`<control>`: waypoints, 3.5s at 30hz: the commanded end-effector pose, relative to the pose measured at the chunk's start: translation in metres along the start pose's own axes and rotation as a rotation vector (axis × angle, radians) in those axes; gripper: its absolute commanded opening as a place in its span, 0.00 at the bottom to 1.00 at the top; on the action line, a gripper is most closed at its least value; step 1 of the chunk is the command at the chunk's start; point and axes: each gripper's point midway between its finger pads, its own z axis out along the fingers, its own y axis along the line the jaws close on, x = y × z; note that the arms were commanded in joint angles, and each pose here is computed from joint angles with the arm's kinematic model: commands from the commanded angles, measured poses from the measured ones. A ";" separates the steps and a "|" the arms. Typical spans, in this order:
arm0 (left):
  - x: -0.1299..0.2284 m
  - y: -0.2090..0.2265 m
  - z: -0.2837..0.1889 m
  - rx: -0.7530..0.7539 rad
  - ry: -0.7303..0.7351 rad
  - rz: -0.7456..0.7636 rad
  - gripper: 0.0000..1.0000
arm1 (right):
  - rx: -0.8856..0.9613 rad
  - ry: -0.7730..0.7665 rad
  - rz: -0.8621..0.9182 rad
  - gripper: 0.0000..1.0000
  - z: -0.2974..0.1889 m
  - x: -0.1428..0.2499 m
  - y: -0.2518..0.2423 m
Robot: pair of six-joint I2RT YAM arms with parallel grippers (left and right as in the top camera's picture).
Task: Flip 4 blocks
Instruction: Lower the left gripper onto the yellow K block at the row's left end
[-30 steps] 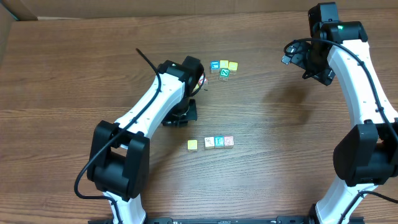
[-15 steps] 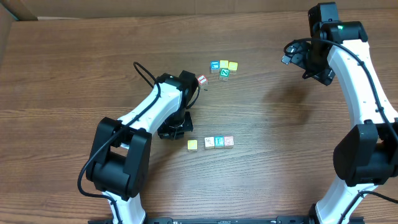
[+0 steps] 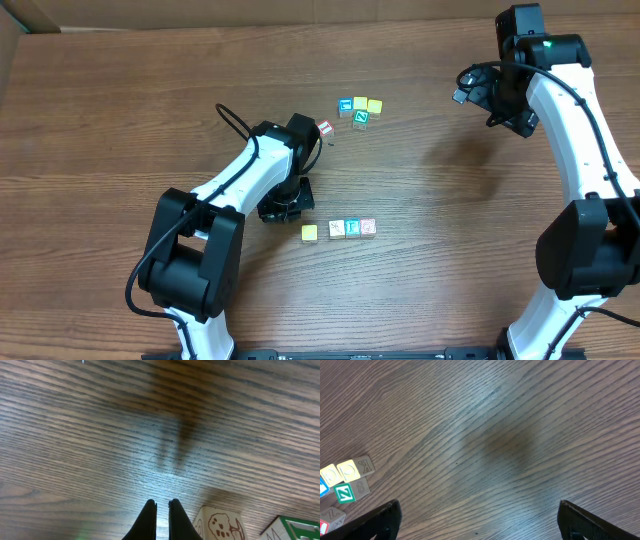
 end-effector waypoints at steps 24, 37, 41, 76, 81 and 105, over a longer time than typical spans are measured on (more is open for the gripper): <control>0.031 -0.003 0.006 0.047 0.120 -0.003 0.04 | -0.001 -0.022 0.000 1.00 -0.006 -0.004 -0.001; 0.027 -0.019 0.006 0.116 0.103 0.003 0.04 | -0.001 -0.022 0.000 1.00 -0.006 -0.004 -0.001; 0.026 -0.023 0.005 0.134 0.102 0.005 0.04 | -0.001 -0.022 0.000 1.00 -0.006 -0.004 -0.001; 0.048 -0.019 0.003 0.111 0.179 0.073 0.04 | -0.001 -0.022 0.000 1.00 -0.006 -0.004 -0.001; 0.044 -0.027 0.004 0.129 0.155 0.070 0.04 | -0.001 -0.022 0.000 1.00 -0.006 -0.004 -0.001; 0.026 -0.041 0.004 0.183 0.075 0.069 0.04 | -0.001 -0.022 0.000 1.00 -0.006 -0.004 -0.001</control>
